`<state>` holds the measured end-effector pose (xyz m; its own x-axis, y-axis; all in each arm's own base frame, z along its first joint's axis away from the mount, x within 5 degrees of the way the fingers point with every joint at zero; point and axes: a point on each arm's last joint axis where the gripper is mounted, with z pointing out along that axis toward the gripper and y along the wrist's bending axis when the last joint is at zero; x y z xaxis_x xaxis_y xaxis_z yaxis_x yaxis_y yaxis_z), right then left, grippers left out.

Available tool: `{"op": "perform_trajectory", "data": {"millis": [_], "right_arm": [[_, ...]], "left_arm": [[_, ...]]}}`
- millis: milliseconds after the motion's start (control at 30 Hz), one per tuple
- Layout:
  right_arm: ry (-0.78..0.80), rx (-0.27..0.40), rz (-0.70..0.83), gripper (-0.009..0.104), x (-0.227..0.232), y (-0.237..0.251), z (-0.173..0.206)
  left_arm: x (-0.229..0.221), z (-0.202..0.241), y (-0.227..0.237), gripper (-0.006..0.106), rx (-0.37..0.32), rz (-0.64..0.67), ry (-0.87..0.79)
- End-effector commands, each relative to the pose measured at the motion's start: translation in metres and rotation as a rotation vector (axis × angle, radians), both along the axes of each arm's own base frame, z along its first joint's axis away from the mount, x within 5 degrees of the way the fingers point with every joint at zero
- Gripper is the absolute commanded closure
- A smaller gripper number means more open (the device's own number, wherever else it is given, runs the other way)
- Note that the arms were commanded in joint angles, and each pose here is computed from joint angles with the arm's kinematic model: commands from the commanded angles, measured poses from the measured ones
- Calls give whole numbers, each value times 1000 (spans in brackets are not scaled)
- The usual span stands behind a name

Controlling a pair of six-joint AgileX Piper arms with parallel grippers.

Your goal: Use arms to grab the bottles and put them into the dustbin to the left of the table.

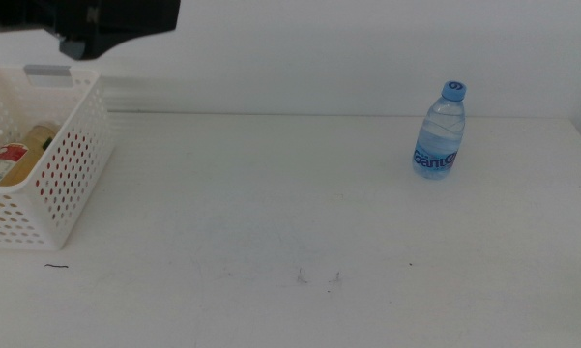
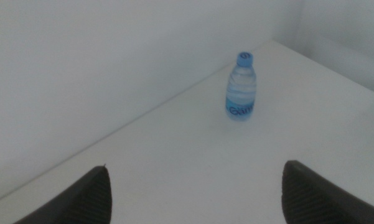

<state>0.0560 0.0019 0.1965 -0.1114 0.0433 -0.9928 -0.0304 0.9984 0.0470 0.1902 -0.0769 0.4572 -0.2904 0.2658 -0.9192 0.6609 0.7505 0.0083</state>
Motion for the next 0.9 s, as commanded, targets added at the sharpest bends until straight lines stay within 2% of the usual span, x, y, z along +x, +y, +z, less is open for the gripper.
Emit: {"op": "perform_trajectory", "data": {"millis": [0,233,467,667,800,867], "right_arm": [[-10,-12,-9,4,0,-1,0],[-12,-12,-9,4,0,-1,0],[3,16,-7,4,1,0,-1],[84,-15,-5,4,12,0,10],[1,-71,3,4,30,1,17],[-6,-70,6,4,40,1,16]], "left_arm": [[1,5,2,7,-19,28,-32],[1,6,2,7,-21,35,-46],[2,7,3,7,-26,43,-57],[2,7,3,7,-26,43,-57],[2,7,3,7,-26,43,-57],[2,7,3,7,-26,43,-57]]}}
